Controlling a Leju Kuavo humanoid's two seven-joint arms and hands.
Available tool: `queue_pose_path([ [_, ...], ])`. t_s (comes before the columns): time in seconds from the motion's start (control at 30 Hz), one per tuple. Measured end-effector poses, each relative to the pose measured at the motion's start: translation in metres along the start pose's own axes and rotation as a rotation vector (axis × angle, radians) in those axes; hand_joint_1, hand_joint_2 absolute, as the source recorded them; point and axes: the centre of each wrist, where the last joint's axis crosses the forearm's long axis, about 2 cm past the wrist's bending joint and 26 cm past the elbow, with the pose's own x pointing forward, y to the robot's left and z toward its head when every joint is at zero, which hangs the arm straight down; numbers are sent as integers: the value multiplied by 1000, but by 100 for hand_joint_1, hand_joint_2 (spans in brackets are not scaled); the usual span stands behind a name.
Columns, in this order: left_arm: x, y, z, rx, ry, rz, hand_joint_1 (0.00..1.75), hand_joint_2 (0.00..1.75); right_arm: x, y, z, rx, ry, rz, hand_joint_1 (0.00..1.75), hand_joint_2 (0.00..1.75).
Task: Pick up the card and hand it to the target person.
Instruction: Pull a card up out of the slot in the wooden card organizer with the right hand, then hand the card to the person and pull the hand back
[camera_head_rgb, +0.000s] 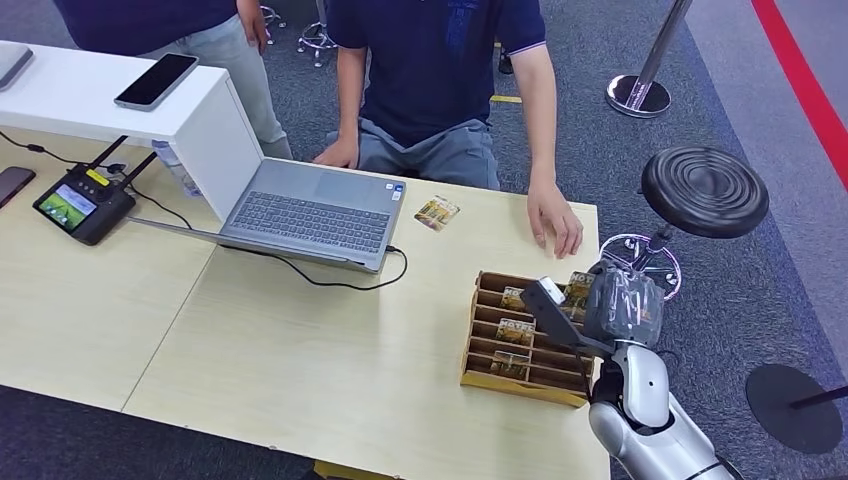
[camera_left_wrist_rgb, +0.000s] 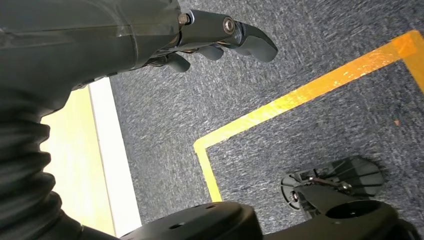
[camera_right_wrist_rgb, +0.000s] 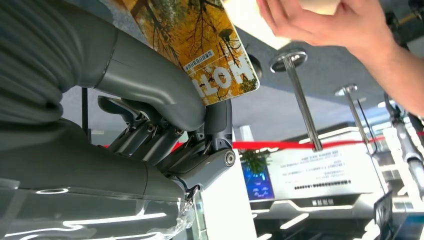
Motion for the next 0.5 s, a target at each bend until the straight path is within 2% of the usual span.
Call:
queue_pose_path([
  [0.2,3,0,0,4,-12,-17,0,175,20,-29,-14,-140,-61,-59,175,175],
  [0.3,5,0,0,1,-19,-28,0,175,27,-25,-13,-125,-78,-63,175,175],
  [0.5,8,1,0,2,-29,-35,0,175,37,0,-4,-43,-111,-63,175,175],
])
